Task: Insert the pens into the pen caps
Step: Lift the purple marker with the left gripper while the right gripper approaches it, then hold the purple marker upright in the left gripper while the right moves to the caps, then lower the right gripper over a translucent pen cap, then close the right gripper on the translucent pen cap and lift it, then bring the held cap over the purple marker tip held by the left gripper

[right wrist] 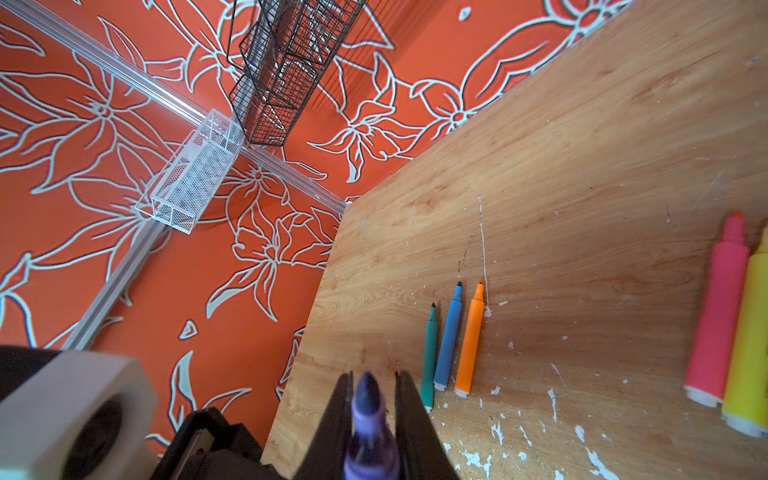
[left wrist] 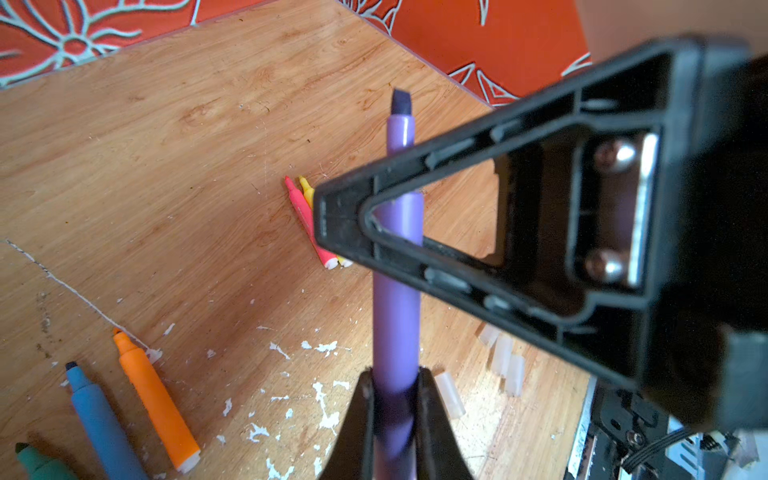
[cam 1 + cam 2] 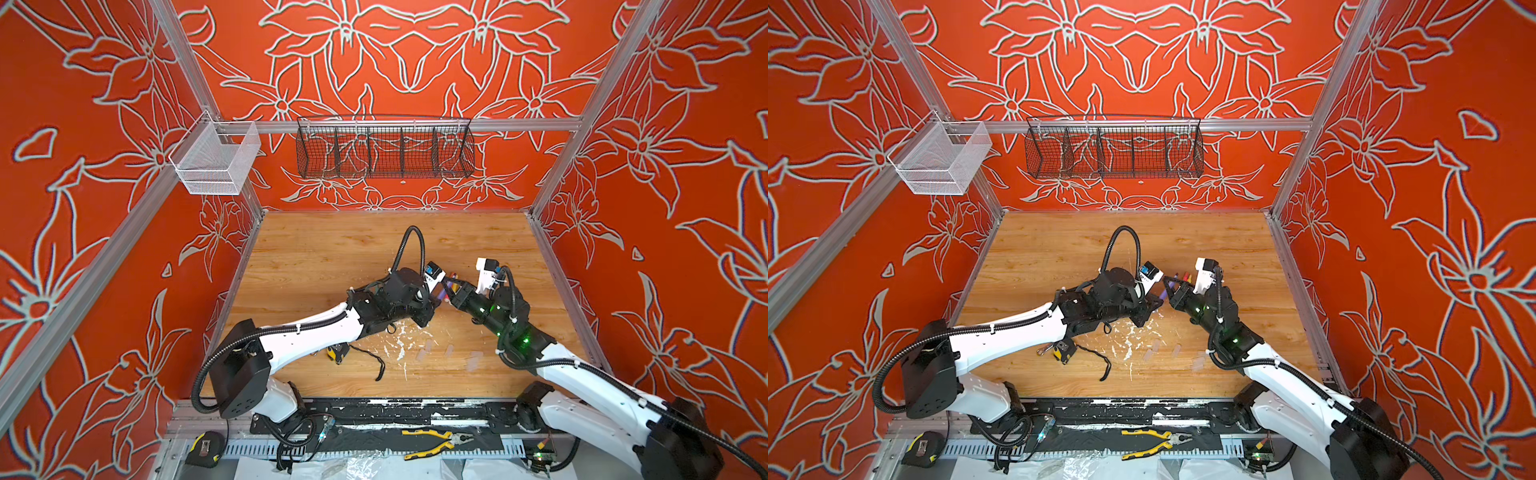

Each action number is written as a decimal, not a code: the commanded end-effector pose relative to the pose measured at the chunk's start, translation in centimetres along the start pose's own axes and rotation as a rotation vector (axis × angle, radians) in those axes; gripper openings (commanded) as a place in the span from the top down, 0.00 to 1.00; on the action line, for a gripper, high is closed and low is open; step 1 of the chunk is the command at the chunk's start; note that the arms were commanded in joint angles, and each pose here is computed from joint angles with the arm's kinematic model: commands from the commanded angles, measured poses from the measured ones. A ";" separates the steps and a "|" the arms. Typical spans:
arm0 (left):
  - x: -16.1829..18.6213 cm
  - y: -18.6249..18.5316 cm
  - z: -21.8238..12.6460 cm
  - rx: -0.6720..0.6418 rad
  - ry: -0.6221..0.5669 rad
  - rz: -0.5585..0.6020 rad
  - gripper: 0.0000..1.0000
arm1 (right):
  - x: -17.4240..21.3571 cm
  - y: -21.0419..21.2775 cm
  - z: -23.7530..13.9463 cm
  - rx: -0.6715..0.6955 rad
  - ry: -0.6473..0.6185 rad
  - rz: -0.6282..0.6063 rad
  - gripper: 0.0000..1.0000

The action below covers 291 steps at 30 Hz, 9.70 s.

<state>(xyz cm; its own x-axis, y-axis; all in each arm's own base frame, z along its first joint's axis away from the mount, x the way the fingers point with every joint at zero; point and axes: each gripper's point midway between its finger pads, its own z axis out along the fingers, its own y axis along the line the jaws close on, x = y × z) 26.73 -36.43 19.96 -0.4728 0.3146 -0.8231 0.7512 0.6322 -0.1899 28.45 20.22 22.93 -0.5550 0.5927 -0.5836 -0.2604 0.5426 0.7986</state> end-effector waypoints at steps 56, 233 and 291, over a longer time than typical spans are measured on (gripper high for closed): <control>0.8 3.0 -6.9 -0.218 0.018 -0.251 1.00 | 2.7 2.2 -3.6 0.131 0.233 -0.142 0.10; 2.6 1.5 -13.5 0.068 -0.256 -0.351 1.00 | 1.9 16.7 3.8 -0.352 -0.051 -0.031 0.90; 1.0 2.4 -14.2 -0.004 -0.296 -0.292 1.00 | 7.3 14.8 4.3 -0.349 0.131 -0.037 0.92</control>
<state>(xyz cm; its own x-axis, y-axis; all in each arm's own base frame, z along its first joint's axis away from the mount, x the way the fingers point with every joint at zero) 21.24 -24.20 23.92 -0.5667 -0.0763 -0.8204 0.5716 0.6808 -0.4581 24.84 34.39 31.45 -0.5869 0.5256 -0.6159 -0.5301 0.3256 0.7829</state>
